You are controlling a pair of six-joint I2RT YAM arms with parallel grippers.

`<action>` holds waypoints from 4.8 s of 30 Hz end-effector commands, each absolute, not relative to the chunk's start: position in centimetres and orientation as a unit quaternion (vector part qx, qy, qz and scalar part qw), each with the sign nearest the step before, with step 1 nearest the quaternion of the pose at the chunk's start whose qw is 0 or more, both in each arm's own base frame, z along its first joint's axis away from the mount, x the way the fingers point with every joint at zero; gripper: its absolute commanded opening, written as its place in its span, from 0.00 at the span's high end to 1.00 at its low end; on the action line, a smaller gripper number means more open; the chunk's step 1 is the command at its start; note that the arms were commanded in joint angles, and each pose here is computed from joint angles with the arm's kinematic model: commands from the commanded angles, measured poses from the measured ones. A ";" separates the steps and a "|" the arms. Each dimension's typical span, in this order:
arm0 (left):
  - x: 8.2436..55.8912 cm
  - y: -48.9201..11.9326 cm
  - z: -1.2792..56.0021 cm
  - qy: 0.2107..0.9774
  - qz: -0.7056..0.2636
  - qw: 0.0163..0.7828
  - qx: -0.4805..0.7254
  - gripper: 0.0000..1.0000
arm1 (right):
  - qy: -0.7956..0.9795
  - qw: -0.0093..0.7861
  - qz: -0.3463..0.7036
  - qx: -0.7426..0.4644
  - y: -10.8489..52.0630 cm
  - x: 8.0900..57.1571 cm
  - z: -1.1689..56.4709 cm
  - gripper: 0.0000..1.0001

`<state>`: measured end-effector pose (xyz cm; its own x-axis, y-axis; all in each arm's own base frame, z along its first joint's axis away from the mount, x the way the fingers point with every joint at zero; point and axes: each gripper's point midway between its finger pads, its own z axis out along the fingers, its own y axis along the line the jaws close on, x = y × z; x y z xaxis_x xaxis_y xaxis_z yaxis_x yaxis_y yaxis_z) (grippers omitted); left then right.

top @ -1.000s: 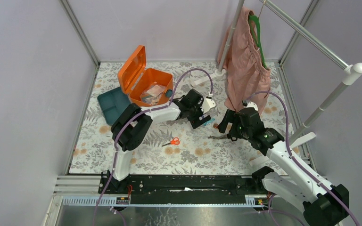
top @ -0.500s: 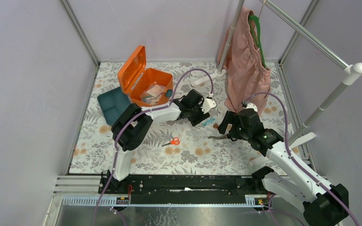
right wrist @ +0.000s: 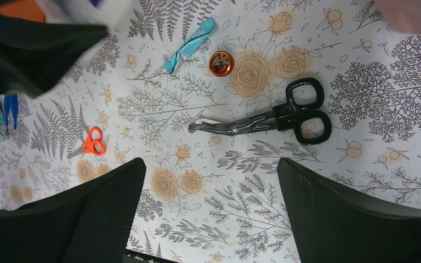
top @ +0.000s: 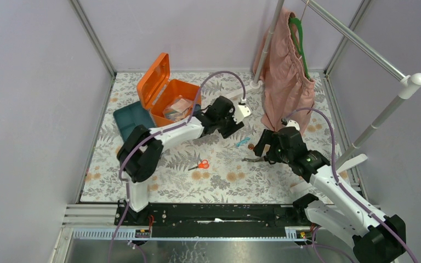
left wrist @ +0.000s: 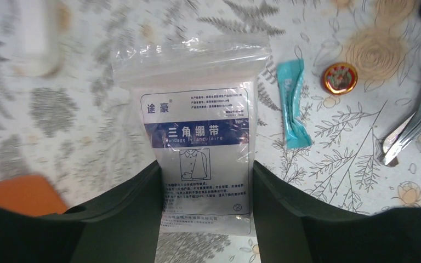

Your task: Organize the medicine kit

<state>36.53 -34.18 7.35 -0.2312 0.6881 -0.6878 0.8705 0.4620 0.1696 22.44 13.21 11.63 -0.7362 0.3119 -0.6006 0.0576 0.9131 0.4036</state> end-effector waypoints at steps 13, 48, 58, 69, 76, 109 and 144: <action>45.6 -21.2 23.7 0.804 -0.052 0.530 0.265 0.35 | 0.913 0.351 0.188 0.088 13.6 22.7 11.8 0.00; 49.9 -6.1 22.2 0.851 -0.031 0.511 0.114 0.34 | 0.915 0.333 0.214 0.078 14.9 22.7 11.9 0.00; 48.4 -11.3 21.6 0.845 -0.122 0.497 0.156 0.31 | 0.917 0.330 0.212 0.078 14.7 22.4 11.4 0.00; 48.3 -11.2 15.1 0.886 -0.096 0.430 0.145 0.31 | 0.915 0.332 0.215 0.080 14.7 22.2 11.4 0.00; 48.0 -11.8 14.0 0.891 -0.093 0.417 0.153 0.31 | 0.915 0.331 0.214 0.080 14.6 22.1 11.4 0.00; 37.8 -7.9 26.6 0.858 -0.106 0.498 -0.067 0.01 | 0.912 0.386 0.030 0.138 8.4 25.2 14.7 0.00; 29.1 3.8 22.5 0.808 0.046 0.493 -0.319 0.02 | 0.888 0.291 0.135 0.331 14.0 24.3 9.0 0.02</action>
